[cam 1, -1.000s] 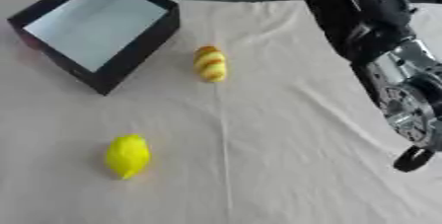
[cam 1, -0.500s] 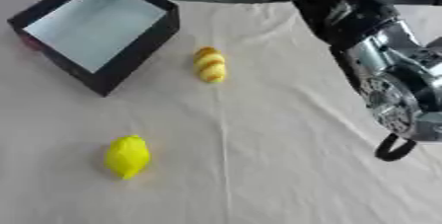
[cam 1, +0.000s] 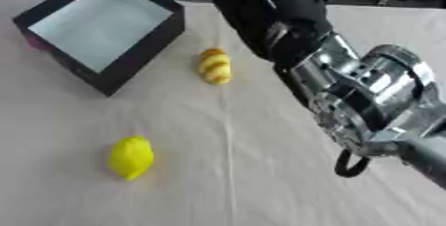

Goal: Pick up objects on the table and place them in the box.

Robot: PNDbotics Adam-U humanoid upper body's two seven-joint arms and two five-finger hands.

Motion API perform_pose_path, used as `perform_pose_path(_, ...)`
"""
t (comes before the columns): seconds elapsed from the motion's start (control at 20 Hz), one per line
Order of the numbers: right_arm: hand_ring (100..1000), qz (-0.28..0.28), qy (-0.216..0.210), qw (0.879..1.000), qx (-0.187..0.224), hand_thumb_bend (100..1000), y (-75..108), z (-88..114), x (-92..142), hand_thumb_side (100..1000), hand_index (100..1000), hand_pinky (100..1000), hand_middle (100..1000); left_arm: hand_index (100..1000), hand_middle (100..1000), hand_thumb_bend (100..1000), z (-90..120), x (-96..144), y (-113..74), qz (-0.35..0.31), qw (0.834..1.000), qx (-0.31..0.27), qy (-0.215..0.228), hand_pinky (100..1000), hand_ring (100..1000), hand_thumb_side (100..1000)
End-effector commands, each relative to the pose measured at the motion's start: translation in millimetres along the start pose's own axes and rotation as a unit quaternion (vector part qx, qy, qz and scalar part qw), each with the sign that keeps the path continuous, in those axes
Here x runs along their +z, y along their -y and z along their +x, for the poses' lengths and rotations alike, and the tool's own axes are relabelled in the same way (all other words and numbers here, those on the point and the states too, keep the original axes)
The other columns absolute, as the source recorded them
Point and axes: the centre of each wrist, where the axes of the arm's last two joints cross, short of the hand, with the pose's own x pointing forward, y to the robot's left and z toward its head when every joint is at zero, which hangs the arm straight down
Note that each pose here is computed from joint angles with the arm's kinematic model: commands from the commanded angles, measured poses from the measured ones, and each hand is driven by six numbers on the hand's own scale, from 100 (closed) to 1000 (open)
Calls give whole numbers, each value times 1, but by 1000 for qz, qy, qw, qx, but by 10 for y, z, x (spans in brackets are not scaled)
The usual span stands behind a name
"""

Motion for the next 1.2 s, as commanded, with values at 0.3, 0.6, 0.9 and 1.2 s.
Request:
perform_pose_path(0.3, 550, 42, 10, 999, 25, 425, -273, 89, -22, 217, 515, 727, 434, 786, 780, 144, 80, -42, 5, -6, 1000, 1, 15, 882, 768, 847)
perform_pose_path(0.6, 550, 67, 10, 997, 32, 428, -474, 50, 15, 235, 511, 725, 433, 786, 779, 144, 72, -39, 12, -4, 1000, 2, 13, 881, 768, 849)
perform_pose_path(0.9, 559, 83, 12, 996, 32, 430, -611, 50, 36, 241, 524, 729, 442, 786, 779, 145, 69, -38, 26, -5, 1000, 4, 12, 881, 768, 851)
perform_pose_path(1.2, 588, 70, -14, 997, 20, 423, -774, 66, 66, 192, 566, 748, 475, 785, 778, 145, 87, -54, 43, -5, 1000, 7, 16, 881, 767, 853)
